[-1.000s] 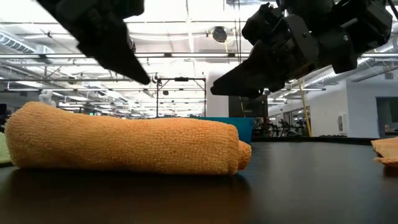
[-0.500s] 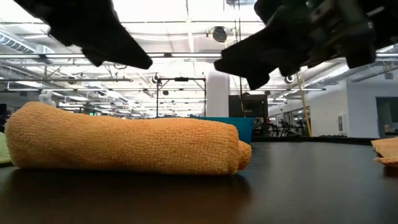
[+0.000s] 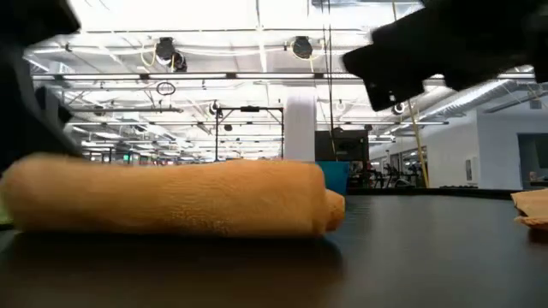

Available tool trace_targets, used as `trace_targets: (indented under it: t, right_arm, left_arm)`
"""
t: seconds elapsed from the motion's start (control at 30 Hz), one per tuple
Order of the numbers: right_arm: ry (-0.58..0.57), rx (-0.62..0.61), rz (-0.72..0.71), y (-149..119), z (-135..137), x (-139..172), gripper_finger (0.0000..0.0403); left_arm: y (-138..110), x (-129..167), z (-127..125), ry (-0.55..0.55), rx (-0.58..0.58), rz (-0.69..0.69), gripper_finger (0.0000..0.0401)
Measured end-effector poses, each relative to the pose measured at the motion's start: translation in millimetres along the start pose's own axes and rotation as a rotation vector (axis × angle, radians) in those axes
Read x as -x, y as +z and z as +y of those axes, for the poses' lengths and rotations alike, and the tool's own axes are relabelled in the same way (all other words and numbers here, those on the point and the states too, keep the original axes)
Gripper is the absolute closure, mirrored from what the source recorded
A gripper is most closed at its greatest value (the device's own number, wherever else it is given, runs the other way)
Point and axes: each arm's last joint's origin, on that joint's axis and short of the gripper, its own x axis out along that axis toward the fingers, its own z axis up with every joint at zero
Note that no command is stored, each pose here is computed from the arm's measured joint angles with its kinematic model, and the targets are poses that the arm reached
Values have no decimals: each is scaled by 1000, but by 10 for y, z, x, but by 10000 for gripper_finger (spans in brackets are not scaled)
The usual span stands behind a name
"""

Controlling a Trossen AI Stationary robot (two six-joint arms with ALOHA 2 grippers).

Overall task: Fold microfiber towels
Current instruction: Put the folded orange microfiber cloth into the blue bin

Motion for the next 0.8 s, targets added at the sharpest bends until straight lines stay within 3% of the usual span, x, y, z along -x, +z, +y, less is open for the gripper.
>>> trace_targets:
  t: [0.23, 0.6, 0.8]
  right_arm:
    - [17, -2, -18, -112, 47, -59, 283]
    - [-43, -56, 20, -418, -157, -345, 283]
    - [57, 6, 11, -439, 49, -552, 283]
  left_arm:
    - [-109, -63, 18, 9, 39, 52, 395]
    - [170, 127, -128, -112, -91, -78, 398]
    - [137, 166, -160, -140, -135, -68, 384]
